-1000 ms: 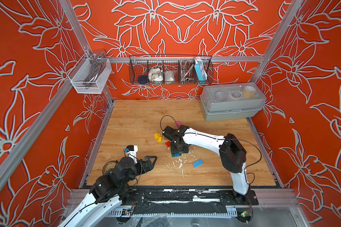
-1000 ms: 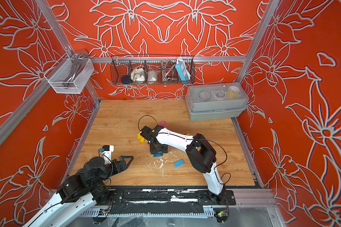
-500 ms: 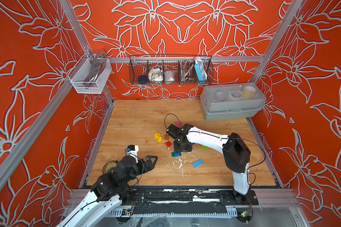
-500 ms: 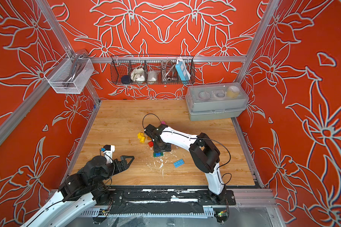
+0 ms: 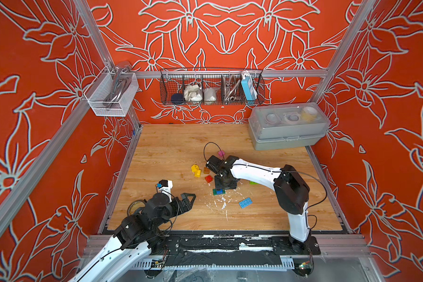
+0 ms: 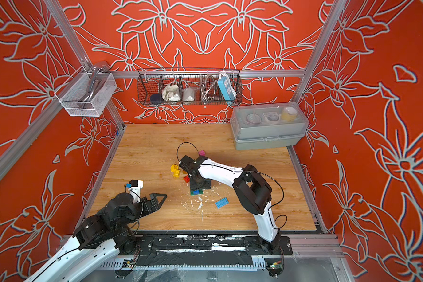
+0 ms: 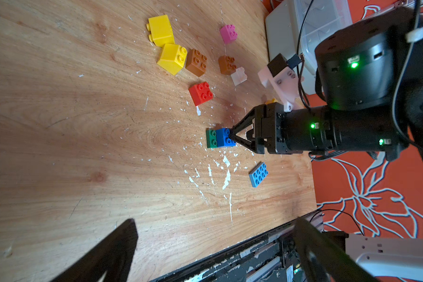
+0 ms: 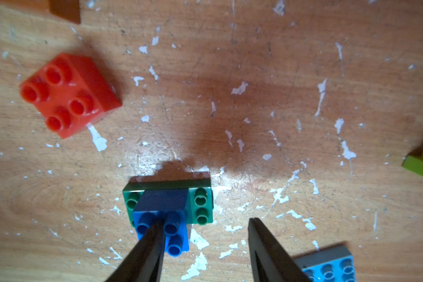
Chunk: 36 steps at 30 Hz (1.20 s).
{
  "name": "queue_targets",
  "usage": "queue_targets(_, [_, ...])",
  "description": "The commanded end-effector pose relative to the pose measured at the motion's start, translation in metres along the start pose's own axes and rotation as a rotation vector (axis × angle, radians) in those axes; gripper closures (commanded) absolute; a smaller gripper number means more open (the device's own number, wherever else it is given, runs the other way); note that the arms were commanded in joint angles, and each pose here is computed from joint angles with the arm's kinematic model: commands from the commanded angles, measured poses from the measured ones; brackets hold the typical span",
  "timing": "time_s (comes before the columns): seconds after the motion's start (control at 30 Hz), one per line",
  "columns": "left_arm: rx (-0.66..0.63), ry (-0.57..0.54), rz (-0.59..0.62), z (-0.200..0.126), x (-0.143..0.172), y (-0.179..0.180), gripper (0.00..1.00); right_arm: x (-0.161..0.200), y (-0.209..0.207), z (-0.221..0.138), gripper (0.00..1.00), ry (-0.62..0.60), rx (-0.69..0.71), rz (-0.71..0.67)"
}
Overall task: Assemble the number 1 with lego
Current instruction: Assemble the lego brick with the lego brick, then adjust the lego brick at the center of the board.
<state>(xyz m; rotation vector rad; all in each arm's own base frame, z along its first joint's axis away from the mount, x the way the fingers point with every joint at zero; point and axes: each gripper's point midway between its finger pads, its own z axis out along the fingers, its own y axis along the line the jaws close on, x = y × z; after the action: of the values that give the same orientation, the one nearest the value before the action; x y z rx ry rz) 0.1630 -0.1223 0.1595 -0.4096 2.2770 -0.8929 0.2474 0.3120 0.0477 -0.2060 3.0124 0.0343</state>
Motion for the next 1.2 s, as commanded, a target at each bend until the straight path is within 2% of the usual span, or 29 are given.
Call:
queue_targets(0.0, [-0.001, -0.011, 0.002, 0.002, -0.002, 0.0, 0.0, 0.027, -0.03, 0.042, 0.41, 0.093, 0.147, -0.027])
queue_targets(0.17, [0.002, -0.014, 0.002, 0.001, -0.002, 0.0, 0.0, 0.04, -0.038, 0.066, 0.42, 0.139, 0.178, -0.038])
queue_targets(0.33, [0.0, -0.012, 0.003, 0.001, -0.003, 0.0, 0.0, 0.042, -0.038, 0.068, 0.42, 0.15, 0.177, -0.042])
queue_targets(0.5, [0.001, -0.014, 0.004, 0.001, -0.003, 0.0, 0.0, 0.034, -0.024, 0.046, 0.41, 0.115, 0.099, -0.028])
queue_targets(0.9, [-0.002, -0.014, -0.001, 0.0, -0.002, 0.001, 0.0, 0.009, -0.004, -0.04, 0.37, -0.028, -0.07, -0.002])
queue_targets(1.1, [-0.002, -0.018, -0.008, -0.001, -0.002, 0.003, 0.0, 0.014, -0.019, -0.041, 0.37, -0.068, -0.099, 0.011])
queue_targets(1.17, [-0.004, -0.02, -0.01, -0.001, -0.002, 0.003, 0.0, 0.018, -0.029, -0.033, 0.41, -0.058, -0.088, 0.031])
